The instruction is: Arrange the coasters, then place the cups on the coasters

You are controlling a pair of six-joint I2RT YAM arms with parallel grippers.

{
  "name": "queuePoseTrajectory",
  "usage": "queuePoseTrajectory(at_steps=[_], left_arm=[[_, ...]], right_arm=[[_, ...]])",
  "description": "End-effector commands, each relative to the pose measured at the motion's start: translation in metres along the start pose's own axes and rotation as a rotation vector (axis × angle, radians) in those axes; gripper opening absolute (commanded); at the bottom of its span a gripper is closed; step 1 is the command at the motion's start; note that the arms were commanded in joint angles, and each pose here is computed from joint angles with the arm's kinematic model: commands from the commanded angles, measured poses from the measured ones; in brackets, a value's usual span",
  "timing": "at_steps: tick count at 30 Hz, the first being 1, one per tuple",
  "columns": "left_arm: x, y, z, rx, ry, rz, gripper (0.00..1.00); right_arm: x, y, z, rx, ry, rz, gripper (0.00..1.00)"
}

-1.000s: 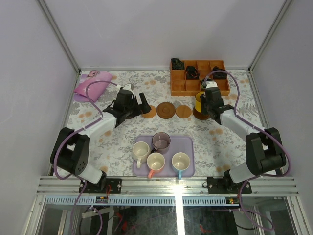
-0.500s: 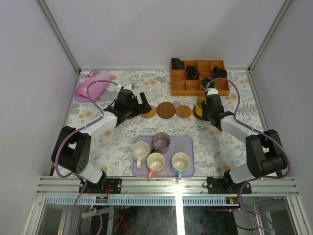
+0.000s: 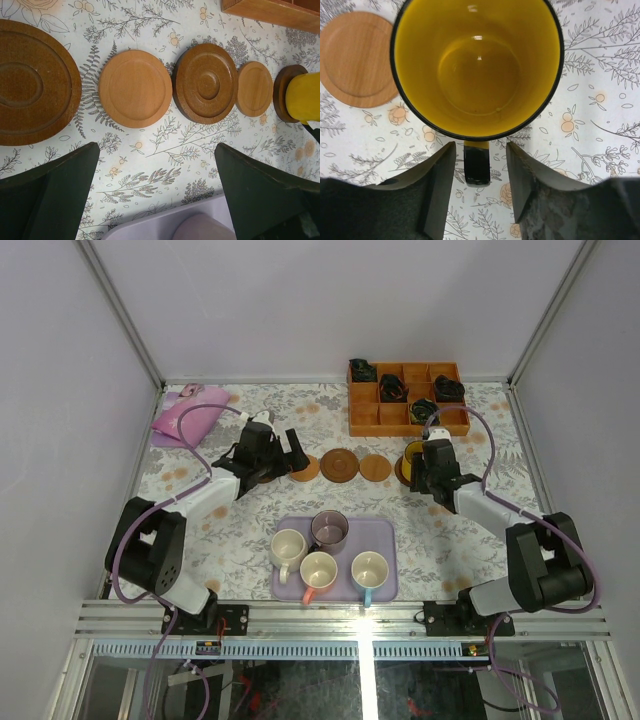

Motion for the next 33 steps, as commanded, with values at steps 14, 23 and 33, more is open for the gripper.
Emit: queuePoseTrajectory(at_steps=[14,23,33], left_arm=[[-0.008,0.010,-0.008,0.039,0.006,-0.060,1.00],[-0.005,0.015,-0.005,0.027,0.009,-0.074,1.00],[-0.001,0.012,-0.003,0.025,0.008,-0.056,1.00]], right_arm=[[0.003,-0.011,0.001,0.028,-0.021,0.064,0.66],[0.000,0.012,0.003,-0.029,-0.053,0.070,0.84],[0.023,0.028,-0.003,-0.011,-0.115,0.133,0.66]])
Point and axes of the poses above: each gripper's point midway between its finger pads, its own y axis back along the fingers, its own z axis along the line the jaws close on, x = y × z, the point moved 10 cm from there along y, back along the fingers, and after that the axes turned 3 degrees about -y, right-handed, at the moved point
